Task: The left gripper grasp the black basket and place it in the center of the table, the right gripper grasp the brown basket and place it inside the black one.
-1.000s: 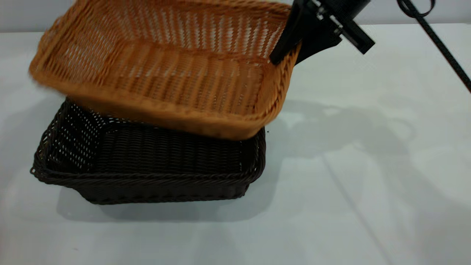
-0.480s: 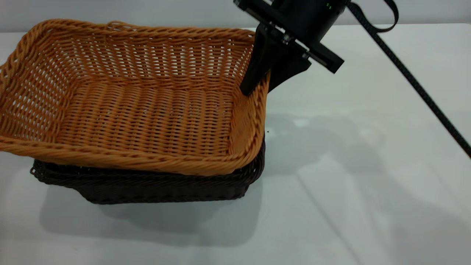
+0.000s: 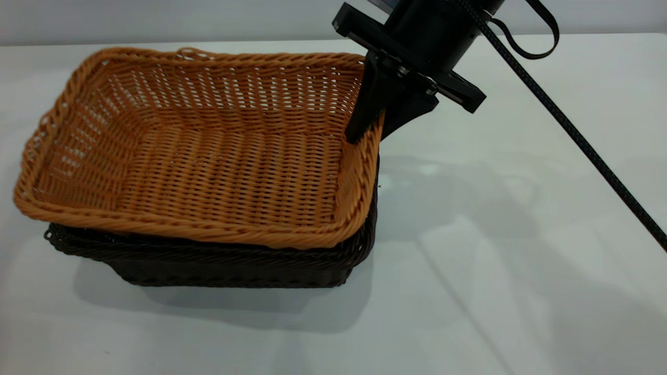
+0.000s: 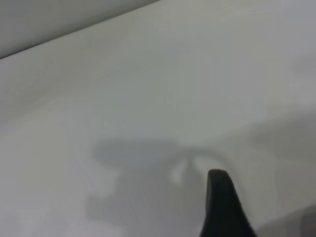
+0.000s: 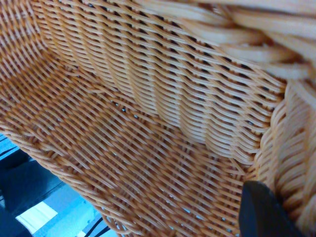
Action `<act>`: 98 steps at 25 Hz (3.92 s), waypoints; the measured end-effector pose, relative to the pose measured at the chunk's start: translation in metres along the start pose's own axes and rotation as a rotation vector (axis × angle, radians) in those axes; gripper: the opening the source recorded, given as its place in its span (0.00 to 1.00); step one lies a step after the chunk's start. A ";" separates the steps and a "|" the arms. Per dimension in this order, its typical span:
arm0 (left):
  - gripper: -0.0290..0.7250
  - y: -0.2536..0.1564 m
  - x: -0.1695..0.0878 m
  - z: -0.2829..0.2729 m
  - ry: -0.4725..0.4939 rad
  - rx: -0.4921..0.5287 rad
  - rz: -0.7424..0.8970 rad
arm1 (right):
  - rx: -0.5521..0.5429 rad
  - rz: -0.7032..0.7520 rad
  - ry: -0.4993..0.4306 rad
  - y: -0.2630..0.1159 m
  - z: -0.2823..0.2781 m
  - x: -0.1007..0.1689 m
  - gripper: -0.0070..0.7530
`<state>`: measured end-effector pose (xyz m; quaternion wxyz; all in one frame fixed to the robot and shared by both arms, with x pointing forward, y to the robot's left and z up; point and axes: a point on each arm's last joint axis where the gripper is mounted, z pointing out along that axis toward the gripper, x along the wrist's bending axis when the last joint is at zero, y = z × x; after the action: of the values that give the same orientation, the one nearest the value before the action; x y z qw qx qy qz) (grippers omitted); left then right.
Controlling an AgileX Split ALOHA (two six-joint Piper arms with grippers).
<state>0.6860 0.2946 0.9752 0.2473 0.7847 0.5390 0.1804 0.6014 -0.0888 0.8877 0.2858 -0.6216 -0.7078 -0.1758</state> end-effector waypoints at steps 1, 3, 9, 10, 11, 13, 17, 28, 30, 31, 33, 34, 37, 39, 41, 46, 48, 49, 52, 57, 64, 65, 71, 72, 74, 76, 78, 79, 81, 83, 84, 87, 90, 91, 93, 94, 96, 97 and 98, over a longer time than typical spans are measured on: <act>0.57 0.000 0.000 0.000 -0.001 0.001 0.000 | -0.001 0.005 -0.008 0.000 0.000 -0.001 0.10; 0.57 0.000 0.000 0.000 -0.001 0.002 0.000 | -0.004 0.011 -0.020 0.000 0.000 -0.002 0.10; 0.57 0.000 0.000 0.000 -0.002 0.002 0.000 | 0.006 0.034 -0.030 0.001 0.005 -0.007 0.10; 0.57 0.000 0.000 0.000 -0.002 0.002 0.000 | 0.009 0.040 -0.029 0.001 0.007 -0.008 0.10; 0.57 0.000 0.000 0.000 -0.002 0.002 0.000 | 0.012 0.048 -0.029 0.002 0.010 -0.010 0.10; 0.57 0.000 0.000 0.000 -0.002 0.002 0.000 | 0.018 0.068 -0.021 0.003 0.016 -0.014 0.10; 0.57 0.000 0.000 0.000 -0.003 0.003 0.000 | 0.020 0.073 -0.023 0.004 0.018 -0.016 0.10; 0.57 -0.001 -0.001 0.000 -0.010 0.013 0.000 | 0.000 0.098 -0.068 0.012 -0.006 -0.049 0.10; 0.57 -0.001 -0.001 0.000 -0.010 0.013 0.000 | 0.008 0.095 -0.078 0.011 -0.008 -0.053 0.10; 0.57 -0.001 -0.001 0.000 -0.010 0.013 0.000 | 0.010 0.089 -0.086 0.012 -0.010 -0.054 0.10; 0.57 -0.001 -0.001 0.000 -0.010 0.013 -0.002 | 0.014 0.066 -0.105 0.014 -0.013 -0.054 0.10; 0.57 -0.001 -0.001 0.000 -0.010 0.013 -0.002 | 0.020 0.047 -0.121 0.015 -0.015 -0.054 0.10; 0.57 -0.001 -0.001 0.000 -0.010 0.014 -0.002 | 0.034 -0.013 -0.167 0.020 -0.024 -0.051 0.10; 0.57 -0.002 -0.001 0.000 -0.013 0.018 -0.002 | 0.035 -0.048 -0.195 0.024 -0.031 -0.049 0.10; 0.57 -0.002 -0.001 0.000 -0.016 0.021 -0.002 | 0.035 -0.065 -0.207 0.026 -0.034 -0.047 0.10; 0.57 -0.002 -0.001 0.000 -0.016 0.021 -0.002 | 0.045 -0.060 -0.210 0.026 -0.032 -0.049 0.10; 0.57 -0.002 -0.001 0.000 -0.016 0.021 -0.002 | 0.048 -0.054 -0.209 0.026 -0.031 -0.050 0.11; 0.57 -0.002 -0.001 0.000 -0.016 0.021 -0.002 | 0.048 -0.052 -0.208 0.026 -0.030 -0.050 0.11; 0.57 -0.002 -0.001 0.000 -0.016 0.021 -0.002 | 0.047 -0.047 -0.206 0.027 -0.028 -0.052 0.14; 0.57 -0.002 -0.001 0.000 -0.016 0.021 -0.002 | 0.046 -0.046 -0.206 0.028 -0.027 -0.053 0.36; 0.57 -0.002 -0.002 0.000 -0.016 0.022 -0.002 | 0.048 -0.074 -0.217 0.028 -0.029 -0.053 0.76; 0.57 -0.002 -0.002 0.000 -0.020 0.026 -0.002 | 0.050 -0.089 -0.226 0.028 -0.032 -0.051 0.79; 0.57 0.006 -0.009 -0.033 -0.045 0.021 -0.021 | -0.051 -0.206 -0.300 0.034 -0.086 -0.014 0.81; 0.57 0.008 -0.010 -0.040 -0.047 0.016 -0.025 | -0.087 -0.230 -0.314 0.034 -0.100 -0.004 0.81; 0.57 0.014 -0.013 -0.061 -0.044 -0.013 -0.022 | -0.161 -0.267 -0.332 0.030 -0.130 0.016 0.79; 0.57 0.019 -0.017 -0.085 -0.042 -0.040 -0.017 | -0.236 -0.306 -0.342 0.023 -0.159 0.036 0.79; 0.57 0.024 -0.023 -0.114 -0.039 -0.078 -0.006 | -0.311 -0.336 -0.340 0.011 -0.186 0.056 0.79; 0.57 0.026 -0.026 -0.127 -0.040 -0.090 0.000 | -0.346 -0.356 -0.339 0.001 -0.200 0.066 0.79; 0.57 0.027 -0.034 -0.161 -0.041 -0.125 0.007 | -0.416 -0.397 -0.336 -0.021 -0.228 0.086 0.79; 0.57 0.026 -0.043 -0.192 -0.042 -0.157 0.003 | -0.483 -0.434 -0.331 -0.045 -0.253 0.103 0.79; 0.57 0.025 -0.048 -0.209 -0.044 -0.171 -0.002 | -0.520 -0.456 -0.328 -0.059 -0.266 0.112 0.79; 0.57 0.016 -0.062 -0.254 -0.050 -0.207 -0.014 | -0.622 -0.514 -0.320 -0.103 -0.300 0.134 0.79; 0.57 0.004 -0.077 -0.294 -0.056 -0.244 -0.037 | -0.727 -0.572 -0.312 -0.150 -0.328 0.151 0.79; 0.57 -0.001 -0.081 -0.307 -0.054 -0.260 -0.034 | -0.764 -0.588 -0.305 -0.167 -0.337 0.156 0.79; 0.57 -0.010 -0.089 -0.327 -0.048 -0.275 -0.023 | -0.821 -0.606 -0.290 -0.199 -0.349 0.162 0.79; 0.57 -0.016 -0.093 -0.337 -0.041 -0.276 -0.013 | -0.844 -0.613 -0.284 -0.216 -0.352 0.163 0.79; 0.57 -0.031 -0.100 -0.354 -0.025 -0.243 0.003 | -0.868 -0.622 -0.277 -0.246 -0.353 0.160 0.79; 0.57 -0.038 -0.102 -0.361 -0.018 -0.213 0.001 | -0.875 -0.626 -0.276 -0.262 -0.351 0.156 0.79; 0.57 -0.045 -0.104 -0.368 0.004 -0.202 -0.002 | -0.878 -0.627 -0.275 -0.276 -0.348 0.152 0.79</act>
<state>0.4124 0.2821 1.2463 0.3245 0.7547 0.5194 0.2351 0.3855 -0.2268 1.2817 -0.1611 -0.4591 -0.7500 -0.4481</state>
